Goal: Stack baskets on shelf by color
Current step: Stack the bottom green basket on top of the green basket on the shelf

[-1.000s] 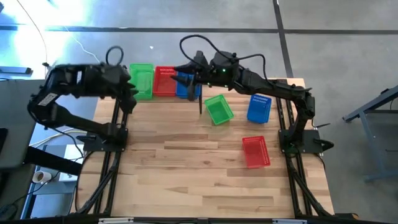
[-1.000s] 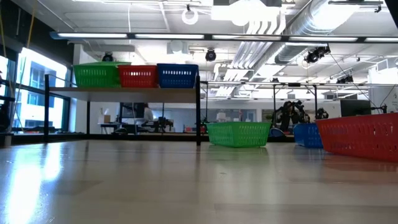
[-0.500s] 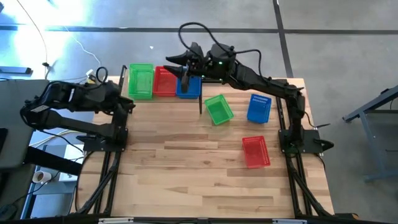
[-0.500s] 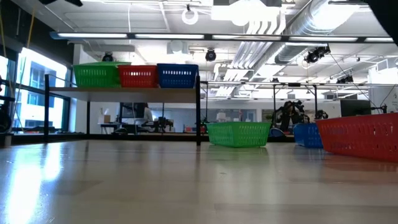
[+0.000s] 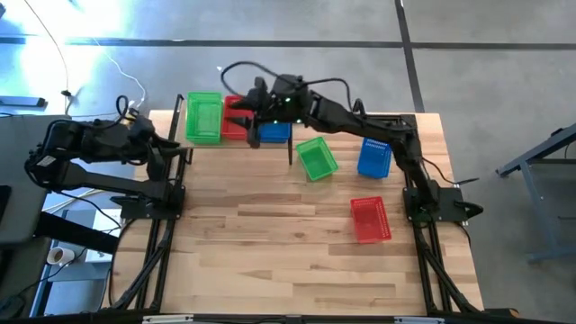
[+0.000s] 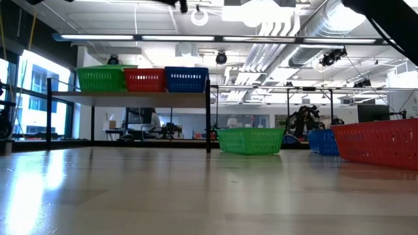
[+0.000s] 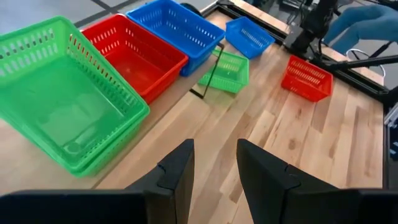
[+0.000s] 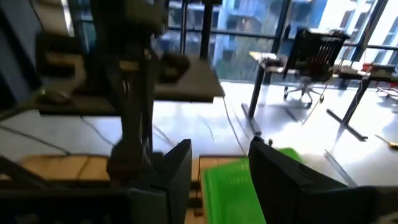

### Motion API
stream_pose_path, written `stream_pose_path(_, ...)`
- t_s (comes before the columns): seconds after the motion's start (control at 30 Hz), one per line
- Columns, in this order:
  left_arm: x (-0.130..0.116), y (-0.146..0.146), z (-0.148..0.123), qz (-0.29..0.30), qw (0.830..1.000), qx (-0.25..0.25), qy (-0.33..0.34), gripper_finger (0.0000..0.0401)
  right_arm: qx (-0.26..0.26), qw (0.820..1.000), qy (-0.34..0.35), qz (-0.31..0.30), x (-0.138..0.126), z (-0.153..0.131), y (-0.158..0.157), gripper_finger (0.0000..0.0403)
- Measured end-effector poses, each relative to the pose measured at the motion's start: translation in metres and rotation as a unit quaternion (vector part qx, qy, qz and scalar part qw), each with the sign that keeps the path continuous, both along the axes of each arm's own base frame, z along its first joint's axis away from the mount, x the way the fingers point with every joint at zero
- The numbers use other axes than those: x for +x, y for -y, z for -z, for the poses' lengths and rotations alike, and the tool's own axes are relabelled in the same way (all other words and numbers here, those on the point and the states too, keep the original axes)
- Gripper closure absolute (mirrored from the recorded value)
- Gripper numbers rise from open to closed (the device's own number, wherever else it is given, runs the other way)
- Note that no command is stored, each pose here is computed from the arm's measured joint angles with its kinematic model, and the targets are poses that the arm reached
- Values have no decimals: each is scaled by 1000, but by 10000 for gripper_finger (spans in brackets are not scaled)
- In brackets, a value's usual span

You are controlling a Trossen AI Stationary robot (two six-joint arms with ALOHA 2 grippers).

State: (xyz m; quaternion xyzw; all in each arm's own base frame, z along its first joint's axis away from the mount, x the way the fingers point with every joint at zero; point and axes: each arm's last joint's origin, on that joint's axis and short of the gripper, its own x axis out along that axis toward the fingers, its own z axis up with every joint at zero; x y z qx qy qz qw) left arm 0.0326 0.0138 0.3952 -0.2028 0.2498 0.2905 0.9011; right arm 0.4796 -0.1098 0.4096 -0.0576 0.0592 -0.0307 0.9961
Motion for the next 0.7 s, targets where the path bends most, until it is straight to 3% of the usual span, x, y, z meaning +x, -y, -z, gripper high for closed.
stream_pose_path(0.23,-2,0,0,-4,1000,11,-1,288,29,998,-56,1,22,41,-3,257)
stream_pose_path(0.37,-2,0,0,3,1000,22,-7,288,27,991,-127,42,23,59,-10,257)
stream_pose_path(0.53,1,-2,0,-10,999,45,-22,288,20,977,-195,81,17,68,-17,257)
stream_pose_path(0.7,13,-4,0,16,995,78,-65,288,-1,964,-229,135,10,67,-22,257)
